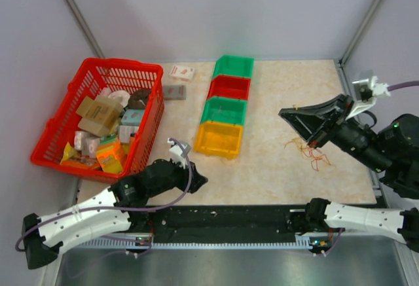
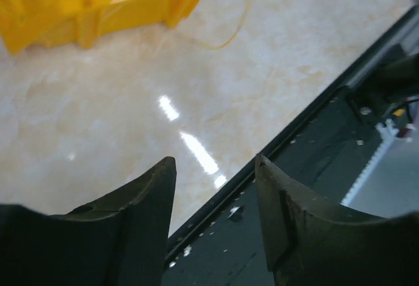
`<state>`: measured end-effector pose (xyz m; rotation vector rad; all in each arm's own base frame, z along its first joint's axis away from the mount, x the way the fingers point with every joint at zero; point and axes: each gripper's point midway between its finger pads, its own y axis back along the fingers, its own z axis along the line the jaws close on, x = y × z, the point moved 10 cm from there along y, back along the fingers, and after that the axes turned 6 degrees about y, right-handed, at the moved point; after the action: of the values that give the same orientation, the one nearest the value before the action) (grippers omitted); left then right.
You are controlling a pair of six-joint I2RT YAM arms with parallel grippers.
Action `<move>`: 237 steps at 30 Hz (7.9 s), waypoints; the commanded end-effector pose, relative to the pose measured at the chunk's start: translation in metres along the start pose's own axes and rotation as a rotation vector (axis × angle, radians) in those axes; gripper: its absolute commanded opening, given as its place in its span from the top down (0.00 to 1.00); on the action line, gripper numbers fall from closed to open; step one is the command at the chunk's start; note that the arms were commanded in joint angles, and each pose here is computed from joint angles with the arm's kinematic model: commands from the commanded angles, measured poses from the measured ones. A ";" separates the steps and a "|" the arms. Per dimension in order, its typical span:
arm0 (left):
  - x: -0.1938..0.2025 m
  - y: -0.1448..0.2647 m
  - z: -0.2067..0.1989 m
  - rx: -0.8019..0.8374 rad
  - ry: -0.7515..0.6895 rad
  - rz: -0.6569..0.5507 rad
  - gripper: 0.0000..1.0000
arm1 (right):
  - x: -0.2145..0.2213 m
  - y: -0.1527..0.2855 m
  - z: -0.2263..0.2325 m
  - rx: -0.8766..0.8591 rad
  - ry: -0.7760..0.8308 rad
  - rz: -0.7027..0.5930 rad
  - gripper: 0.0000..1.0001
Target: Untangle the cables
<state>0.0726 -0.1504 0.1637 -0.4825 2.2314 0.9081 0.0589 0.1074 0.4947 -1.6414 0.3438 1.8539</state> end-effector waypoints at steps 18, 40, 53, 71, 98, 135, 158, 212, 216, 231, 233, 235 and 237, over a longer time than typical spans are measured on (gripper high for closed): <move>-0.139 0.044 -0.127 0.503 -0.249 -0.277 0.50 | 0.103 -0.029 0.034 -0.427 -0.138 0.348 1.00; -0.137 0.055 -0.136 0.921 -0.288 -0.249 0.22 | 0.112 -0.037 0.041 -0.517 -0.153 0.339 1.00; -0.147 0.047 -0.141 0.879 -0.242 -0.276 0.51 | 0.122 -0.044 0.046 -0.558 -0.199 0.348 1.00; -0.152 0.045 -0.149 0.955 -0.230 -0.296 0.43 | 0.136 -0.053 0.048 -0.564 -0.257 0.354 1.00; -0.134 0.055 -0.127 0.862 -0.211 -0.332 1.00 | 0.189 -0.024 -0.010 -0.025 -0.096 0.317 0.40; -0.135 0.057 -0.128 0.843 -0.195 -0.296 1.00 | 0.163 -0.039 0.019 -0.434 0.023 0.268 0.46; -0.134 0.137 -0.056 0.238 -0.085 -0.721 1.00 | 0.160 0.062 -0.089 0.948 -0.101 0.029 1.00; -0.139 0.323 0.028 -0.226 -0.109 -0.971 1.00 | 0.082 0.221 -0.137 1.209 -0.102 -0.232 1.00; -0.140 0.335 0.036 -0.226 -0.085 -0.996 1.00 | 0.082 0.221 -0.137 1.201 -0.104 -0.231 1.00; -0.148 0.359 0.048 -0.249 -0.101 -1.002 1.00 | 0.084 0.230 -0.144 1.194 -0.145 -0.256 1.00; -0.148 0.360 0.050 -0.265 -0.110 -0.992 1.00 | 0.084 0.231 -0.144 1.196 -0.144 -0.255 1.00; -0.148 0.362 0.052 -0.278 -0.103 -0.996 1.00 | 0.084 0.231 -0.144 1.195 -0.147 -0.258 1.00; -0.149 0.359 0.050 -0.242 -0.102 -0.997 1.00 | 0.084 0.230 -0.144 1.187 -0.143 -0.252 1.00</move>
<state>-0.0050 0.1545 0.4070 -1.4923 1.4750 0.5726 0.0340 -0.1142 0.3406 -0.7080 0.9254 1.1380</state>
